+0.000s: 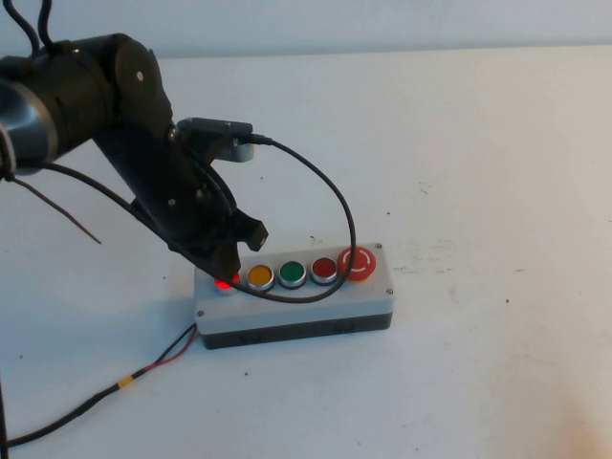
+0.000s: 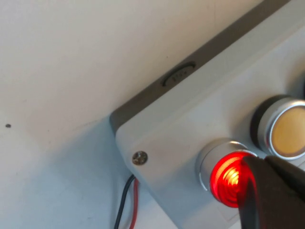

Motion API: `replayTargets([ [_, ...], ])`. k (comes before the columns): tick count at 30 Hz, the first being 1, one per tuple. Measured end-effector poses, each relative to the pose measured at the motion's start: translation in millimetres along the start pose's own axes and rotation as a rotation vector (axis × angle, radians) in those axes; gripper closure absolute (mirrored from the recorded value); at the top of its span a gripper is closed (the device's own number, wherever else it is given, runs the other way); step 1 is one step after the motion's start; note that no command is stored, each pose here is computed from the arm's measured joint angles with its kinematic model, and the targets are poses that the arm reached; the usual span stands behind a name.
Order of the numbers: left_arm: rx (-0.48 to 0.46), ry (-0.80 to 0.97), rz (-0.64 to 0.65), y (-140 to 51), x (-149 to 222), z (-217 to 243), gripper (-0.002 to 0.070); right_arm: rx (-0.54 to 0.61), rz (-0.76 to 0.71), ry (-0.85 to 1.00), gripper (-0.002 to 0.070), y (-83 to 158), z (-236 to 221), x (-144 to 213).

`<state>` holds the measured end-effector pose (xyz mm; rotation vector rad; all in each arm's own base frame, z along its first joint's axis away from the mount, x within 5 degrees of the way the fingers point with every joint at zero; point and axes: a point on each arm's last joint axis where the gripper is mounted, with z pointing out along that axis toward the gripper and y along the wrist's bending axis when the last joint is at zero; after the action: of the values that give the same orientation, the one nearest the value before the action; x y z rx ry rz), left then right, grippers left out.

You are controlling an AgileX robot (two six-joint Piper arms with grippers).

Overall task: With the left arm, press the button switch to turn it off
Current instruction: Press the button to turn off

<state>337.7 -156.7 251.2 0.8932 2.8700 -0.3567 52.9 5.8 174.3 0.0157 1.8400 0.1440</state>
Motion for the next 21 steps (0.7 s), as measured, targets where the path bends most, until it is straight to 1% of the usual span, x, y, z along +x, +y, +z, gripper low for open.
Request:
replayTargets([
  [10,0.011,0.039,0.002,0.3,-2,7,0.0678,0.0,0.0,0.0,0.0692,0,0,0],
  [15,-0.007,0.025,0.013,-0.6,-2,4,0.0678,0.0,0.0,0.0,0.0692,0,0,0],
  [18,-0.059,-0.078,0.042,-4.5,0,-12,0.0678,0.0,0.0,0.0,0.0692,0,0,0],
  [21,-0.111,-0.223,0.057,-10.3,13,-35,0.0678,0.0,0.0,0.0,0.0692,0,0,0],
])
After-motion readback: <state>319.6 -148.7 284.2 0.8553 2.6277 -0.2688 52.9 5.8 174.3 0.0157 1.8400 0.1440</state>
